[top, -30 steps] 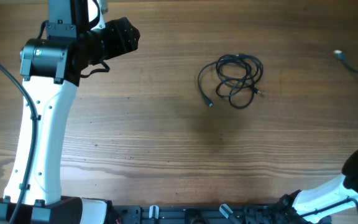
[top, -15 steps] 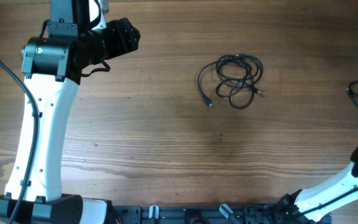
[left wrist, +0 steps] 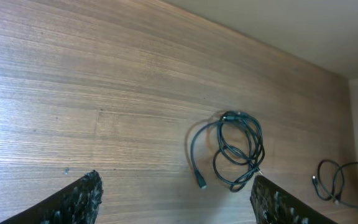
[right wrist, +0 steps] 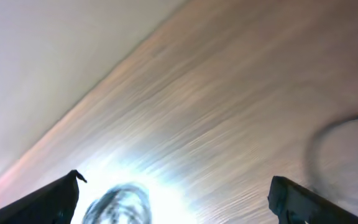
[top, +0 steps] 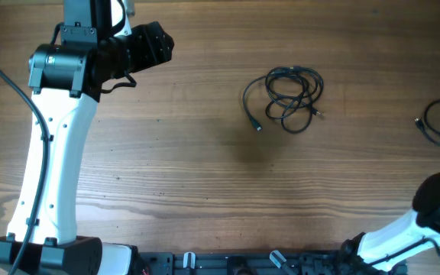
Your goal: Untangle cables
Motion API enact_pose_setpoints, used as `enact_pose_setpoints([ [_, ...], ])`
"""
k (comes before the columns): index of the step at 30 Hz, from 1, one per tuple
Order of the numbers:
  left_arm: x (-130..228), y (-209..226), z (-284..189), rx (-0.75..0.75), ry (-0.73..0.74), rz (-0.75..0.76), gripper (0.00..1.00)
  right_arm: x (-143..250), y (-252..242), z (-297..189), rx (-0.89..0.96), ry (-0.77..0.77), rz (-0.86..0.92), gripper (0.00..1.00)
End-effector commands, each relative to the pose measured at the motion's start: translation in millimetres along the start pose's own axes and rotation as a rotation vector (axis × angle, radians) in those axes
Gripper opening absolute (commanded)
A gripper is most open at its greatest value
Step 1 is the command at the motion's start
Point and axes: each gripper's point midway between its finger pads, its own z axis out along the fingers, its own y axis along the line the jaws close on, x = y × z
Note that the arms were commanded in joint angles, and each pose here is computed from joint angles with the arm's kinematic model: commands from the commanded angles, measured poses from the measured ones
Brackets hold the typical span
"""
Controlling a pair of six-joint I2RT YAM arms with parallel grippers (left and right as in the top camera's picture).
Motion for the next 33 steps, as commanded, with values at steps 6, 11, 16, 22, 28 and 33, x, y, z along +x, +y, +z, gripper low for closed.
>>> enact_pose_setpoints([
  [6, 33, -43, 43, 0.046, 0.119, 0.097, 0.77, 86, 121, 10, -0.229, 0.247, -0.232, 1.0],
  [11, 69, -66, 92, 0.058, 0.232, 0.158, 0.76, 122, 129, 32, -0.175, 0.348, -0.13, 0.94],
  [16, 79, -70, 106, 0.055, 0.263, 0.17, 0.77, 167, 121, 61, -0.145, 0.463, -0.094, 0.69],
  [22, 79, -70, 107, 0.056, 0.262, 0.17, 0.78, 222, 123, 99, -0.153, 0.52, -0.07, 0.46],
  [28, 80, -69, 106, 0.053, 0.266, 0.169, 0.79, 257, 117, 120, -0.158, 0.542, -0.048, 0.37],
  [33, 80, -69, 106, 0.052, 0.269, 0.169, 0.8, 269, 123, 125, -0.159, 0.541, -0.055, 0.36],
])
